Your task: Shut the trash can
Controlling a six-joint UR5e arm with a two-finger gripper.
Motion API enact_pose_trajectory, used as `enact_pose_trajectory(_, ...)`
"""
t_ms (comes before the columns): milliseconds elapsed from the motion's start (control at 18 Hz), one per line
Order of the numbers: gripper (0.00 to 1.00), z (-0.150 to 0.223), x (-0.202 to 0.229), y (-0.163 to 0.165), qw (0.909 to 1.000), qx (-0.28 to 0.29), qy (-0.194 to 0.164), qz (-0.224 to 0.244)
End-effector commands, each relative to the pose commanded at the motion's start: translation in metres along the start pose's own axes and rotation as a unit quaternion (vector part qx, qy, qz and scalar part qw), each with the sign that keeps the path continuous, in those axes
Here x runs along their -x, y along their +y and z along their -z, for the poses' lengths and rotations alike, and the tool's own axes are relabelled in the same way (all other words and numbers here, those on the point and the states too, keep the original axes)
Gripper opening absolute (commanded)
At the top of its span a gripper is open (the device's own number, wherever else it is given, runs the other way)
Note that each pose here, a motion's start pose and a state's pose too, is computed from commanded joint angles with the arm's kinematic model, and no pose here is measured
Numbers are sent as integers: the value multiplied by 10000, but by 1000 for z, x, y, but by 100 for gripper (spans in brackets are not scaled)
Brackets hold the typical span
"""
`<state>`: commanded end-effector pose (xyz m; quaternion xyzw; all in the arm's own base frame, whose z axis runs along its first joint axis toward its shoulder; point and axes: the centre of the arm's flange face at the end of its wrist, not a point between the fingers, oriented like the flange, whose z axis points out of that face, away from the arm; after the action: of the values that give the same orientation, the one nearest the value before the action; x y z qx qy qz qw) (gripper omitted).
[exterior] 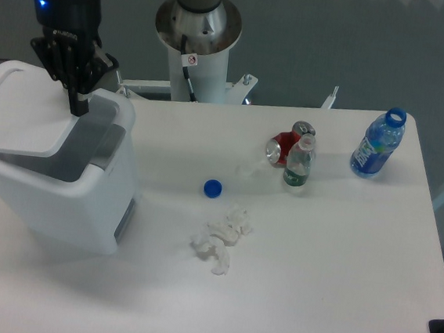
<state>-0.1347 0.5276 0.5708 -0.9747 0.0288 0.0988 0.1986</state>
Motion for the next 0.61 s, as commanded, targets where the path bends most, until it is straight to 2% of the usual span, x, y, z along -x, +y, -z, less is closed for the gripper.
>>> enact_pose_trajectory(611,0,-12,17,2,9999,56,-39,125)
